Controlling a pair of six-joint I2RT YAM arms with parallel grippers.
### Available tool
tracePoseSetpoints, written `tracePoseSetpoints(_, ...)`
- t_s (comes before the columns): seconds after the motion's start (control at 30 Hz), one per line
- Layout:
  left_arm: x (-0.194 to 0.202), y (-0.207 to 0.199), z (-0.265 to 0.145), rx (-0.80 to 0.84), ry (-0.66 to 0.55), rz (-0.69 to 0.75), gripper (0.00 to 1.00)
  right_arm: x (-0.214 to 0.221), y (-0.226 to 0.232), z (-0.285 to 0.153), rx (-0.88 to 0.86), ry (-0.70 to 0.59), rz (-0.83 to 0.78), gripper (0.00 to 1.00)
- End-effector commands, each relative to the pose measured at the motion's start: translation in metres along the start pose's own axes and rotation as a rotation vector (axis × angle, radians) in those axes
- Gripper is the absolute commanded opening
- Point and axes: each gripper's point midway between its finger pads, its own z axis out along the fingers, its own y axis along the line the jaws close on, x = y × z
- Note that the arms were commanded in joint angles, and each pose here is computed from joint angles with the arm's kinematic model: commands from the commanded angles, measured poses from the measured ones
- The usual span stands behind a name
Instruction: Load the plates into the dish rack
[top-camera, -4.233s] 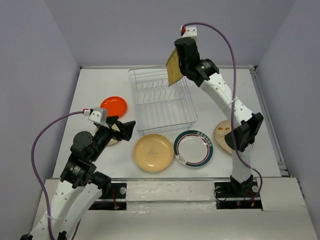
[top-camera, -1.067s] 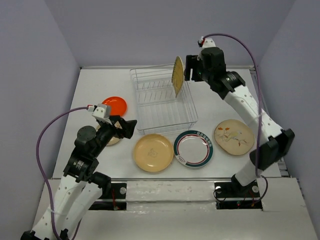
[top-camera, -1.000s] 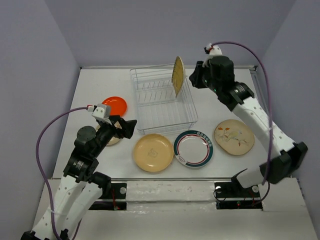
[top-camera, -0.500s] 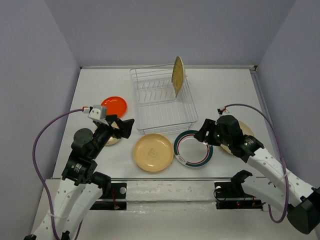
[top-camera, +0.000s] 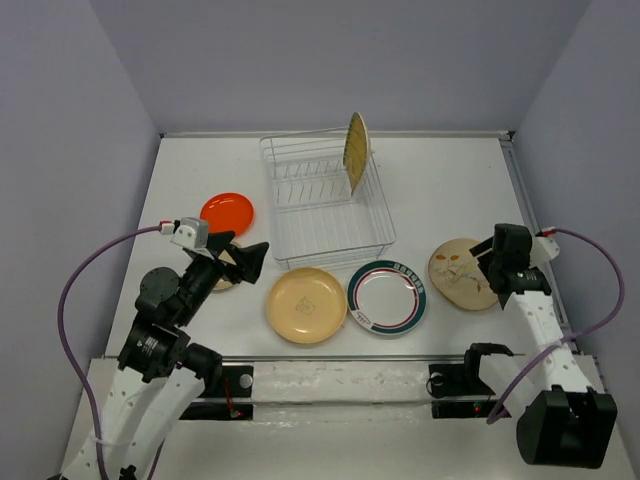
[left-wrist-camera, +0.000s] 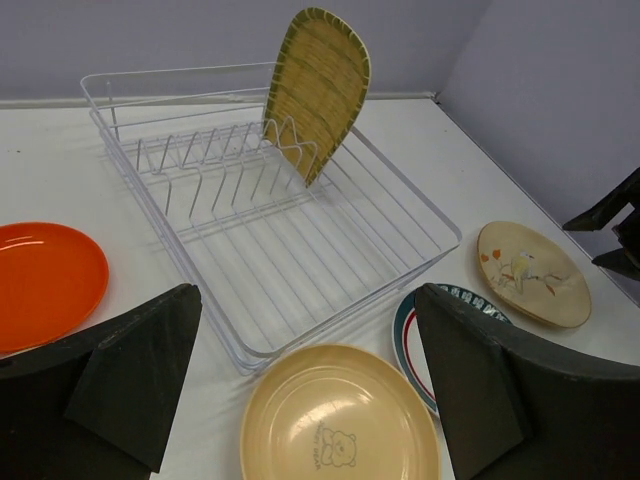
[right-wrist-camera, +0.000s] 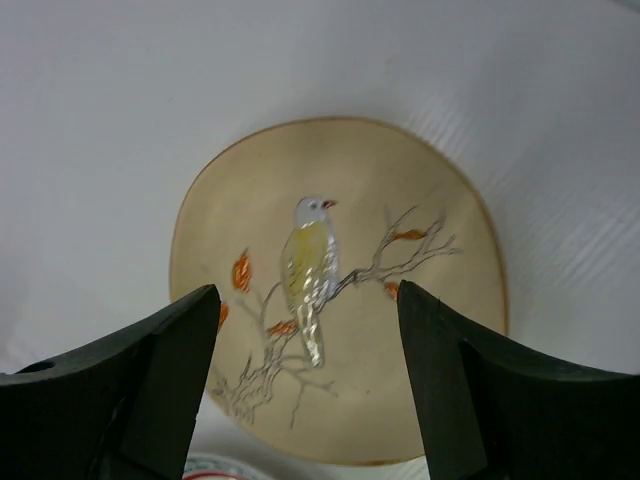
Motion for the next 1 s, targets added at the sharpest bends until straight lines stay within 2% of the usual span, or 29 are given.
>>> tracePoseSetpoints(0.0,-0.032,-0.014,-0.006,0.040,-0.092,0.001,0.99,-0.052,-0.047,0.016,0.206,-0.120,0.009,0.86)
tracePoseSetpoints(0.07,-0.035,-0.015,-0.006,0.037,-0.099,0.001,0.99,-0.067,-0.079,0.020,0.297,-0.136,0.044,0.92)
tracePoseSetpoints(0.27,-0.040,-0.019,-0.013,0.050,-0.126,0.002,0.99,-0.031,-0.083,0.033,0.271,0.059,0.098,1.00)
tracePoseSetpoints(0.33,-0.042,-0.020,-0.015,0.055,-0.137,0.000,0.99,-0.009,-0.077,0.037,0.225,0.169,0.118,1.00)
tracePoseSetpoints(0.43,-0.044,-0.020,-0.018,0.053,-0.146,-0.001,0.99,0.014,-0.065,0.039,0.142,0.262,0.148,1.00)
tracePoseSetpoints(0.63,-0.043,-0.022,-0.019,0.059,-0.144,-0.002,0.99,0.034,-0.062,0.042,0.093,0.321,0.166,0.99)
tracePoseSetpoints(0.7,-0.045,-0.021,-0.019,0.055,-0.152,-0.004,0.99,0.041,-0.057,0.049,0.058,0.333,0.197,0.95)
tracePoseSetpoints(0.8,-0.043,-0.019,-0.017,0.046,-0.142,-0.006,0.99,0.053,-0.044,0.061,-0.010,0.384,0.249,0.77)
tracePoseSetpoints(0.87,-0.041,-0.018,-0.016,0.044,-0.136,-0.005,0.99,0.053,-0.027,0.071,-0.109,0.390,0.269,0.71)
tracePoseSetpoints(0.9,-0.041,-0.018,-0.016,0.044,-0.136,-0.005,0.99,0.054,-0.022,0.073,-0.138,0.397,0.276,0.65)
tracePoseSetpoints(0.93,-0.041,-0.018,-0.015,0.041,-0.132,-0.005,0.99,0.053,-0.013,0.077,-0.183,0.404,0.284,0.54)
tracePoseSetpoints(0.97,-0.040,-0.017,-0.014,0.041,-0.131,-0.005,0.99,0.052,-0.010,0.079,-0.195,0.406,0.291,0.51)
